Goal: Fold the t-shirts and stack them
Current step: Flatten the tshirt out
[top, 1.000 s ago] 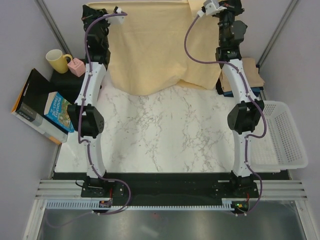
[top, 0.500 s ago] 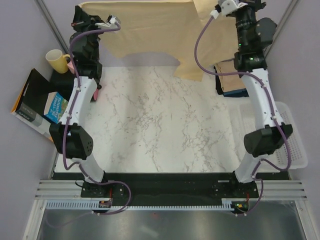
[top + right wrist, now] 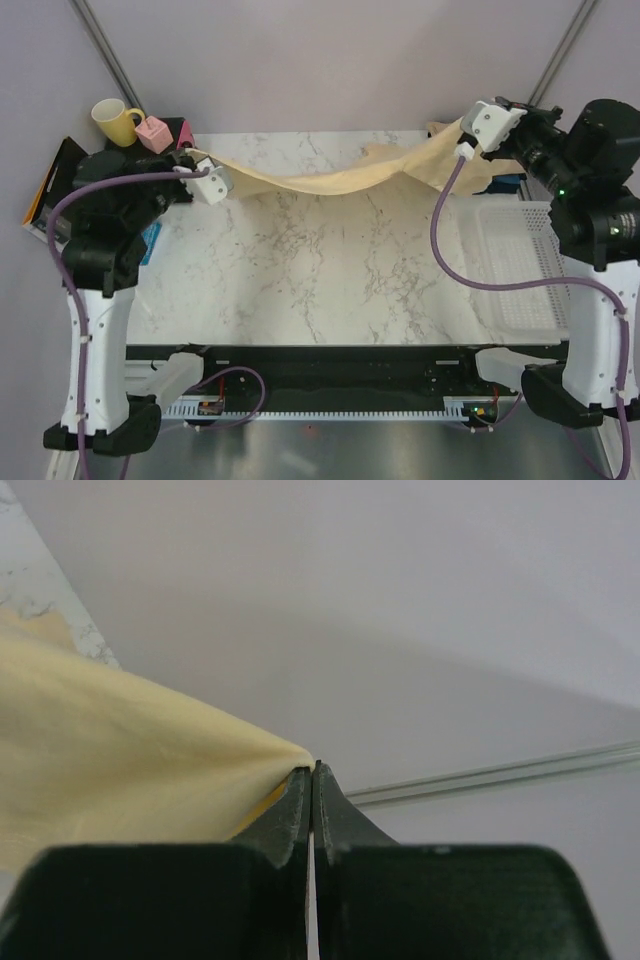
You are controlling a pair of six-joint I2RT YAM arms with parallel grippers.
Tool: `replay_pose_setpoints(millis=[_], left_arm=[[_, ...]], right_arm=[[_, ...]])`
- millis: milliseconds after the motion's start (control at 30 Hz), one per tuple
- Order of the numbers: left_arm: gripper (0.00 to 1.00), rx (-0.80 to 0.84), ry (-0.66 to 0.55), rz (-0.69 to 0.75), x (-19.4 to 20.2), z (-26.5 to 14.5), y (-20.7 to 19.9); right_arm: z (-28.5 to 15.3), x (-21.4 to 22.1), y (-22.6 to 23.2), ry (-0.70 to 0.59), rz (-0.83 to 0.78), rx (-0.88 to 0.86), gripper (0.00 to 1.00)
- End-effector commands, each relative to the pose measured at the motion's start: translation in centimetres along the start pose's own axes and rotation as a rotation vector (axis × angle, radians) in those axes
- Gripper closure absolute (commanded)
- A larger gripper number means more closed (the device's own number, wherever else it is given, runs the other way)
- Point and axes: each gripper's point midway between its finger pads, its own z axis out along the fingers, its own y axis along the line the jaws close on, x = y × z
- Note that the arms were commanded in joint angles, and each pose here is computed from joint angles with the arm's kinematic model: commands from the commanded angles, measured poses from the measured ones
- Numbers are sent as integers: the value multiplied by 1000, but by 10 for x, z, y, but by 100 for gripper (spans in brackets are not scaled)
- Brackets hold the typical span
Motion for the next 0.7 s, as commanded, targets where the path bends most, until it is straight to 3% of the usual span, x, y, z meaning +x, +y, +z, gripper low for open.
replay_pose_setpoints(millis=[0,100,167,267,400,500,533,600,667], left_arm=[[98,-57,-70,-33,-36,-66,21],[98,-80,-10,-1,-26,-65,30],[98,13,63,30,-2,-35,10],[98,198,97,15,26,21,-33],[98,404,113,-15,52,89,-75],[98,393,148,-5,66,136,-51],[98,287,128,20,53,138,-6],[98,112,135,38,50,155,50],[98,-123,187,92,52,158,123]], right_arm=[[-62,-52,-64,-108,-29,190,100],[-57,-52,-75,-96,-49,210,100],[-24,-30,-38,-61,-30,74,100],[33,12,36,-7,-10,-182,100],[99,63,97,76,-19,-404,100],[142,72,74,84,-82,-371,100],[142,52,23,48,-148,-235,100],[167,49,-21,49,-194,-69,100],[154,21,-113,23,-311,310,100]])
